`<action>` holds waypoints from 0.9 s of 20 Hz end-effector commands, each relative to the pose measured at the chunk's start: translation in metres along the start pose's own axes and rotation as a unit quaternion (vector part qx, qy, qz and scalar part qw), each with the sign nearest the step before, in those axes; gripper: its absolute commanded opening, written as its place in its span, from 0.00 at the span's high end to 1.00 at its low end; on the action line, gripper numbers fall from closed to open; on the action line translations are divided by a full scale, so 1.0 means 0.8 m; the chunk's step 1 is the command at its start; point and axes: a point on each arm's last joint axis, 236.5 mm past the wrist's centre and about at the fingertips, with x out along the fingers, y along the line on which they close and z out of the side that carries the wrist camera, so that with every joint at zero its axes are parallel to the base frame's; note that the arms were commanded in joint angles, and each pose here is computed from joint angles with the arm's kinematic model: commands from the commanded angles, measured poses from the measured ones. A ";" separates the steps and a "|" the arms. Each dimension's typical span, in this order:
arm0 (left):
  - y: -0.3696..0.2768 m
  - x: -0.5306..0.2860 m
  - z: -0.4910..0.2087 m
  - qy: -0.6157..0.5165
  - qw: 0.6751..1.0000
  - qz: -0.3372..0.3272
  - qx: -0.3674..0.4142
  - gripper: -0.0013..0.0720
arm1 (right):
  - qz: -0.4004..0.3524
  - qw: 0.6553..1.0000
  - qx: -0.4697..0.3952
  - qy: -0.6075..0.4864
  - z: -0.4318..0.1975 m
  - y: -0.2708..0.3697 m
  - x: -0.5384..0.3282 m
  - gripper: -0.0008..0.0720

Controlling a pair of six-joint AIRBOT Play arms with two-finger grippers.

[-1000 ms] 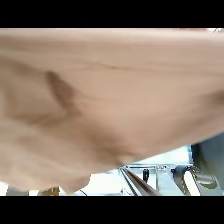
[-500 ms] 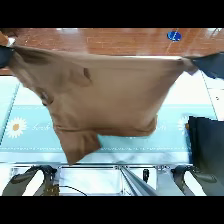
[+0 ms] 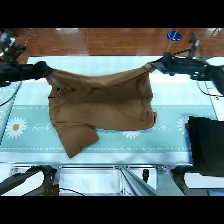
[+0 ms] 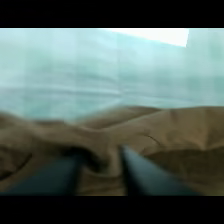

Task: Fold the shirts.

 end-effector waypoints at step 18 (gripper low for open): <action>0.133 -0.052 -0.286 0.197 0.923 0.000 -0.331 0.29 | -0.129 0.980 0.149 0.028 -0.221 -0.153 -0.198 0.43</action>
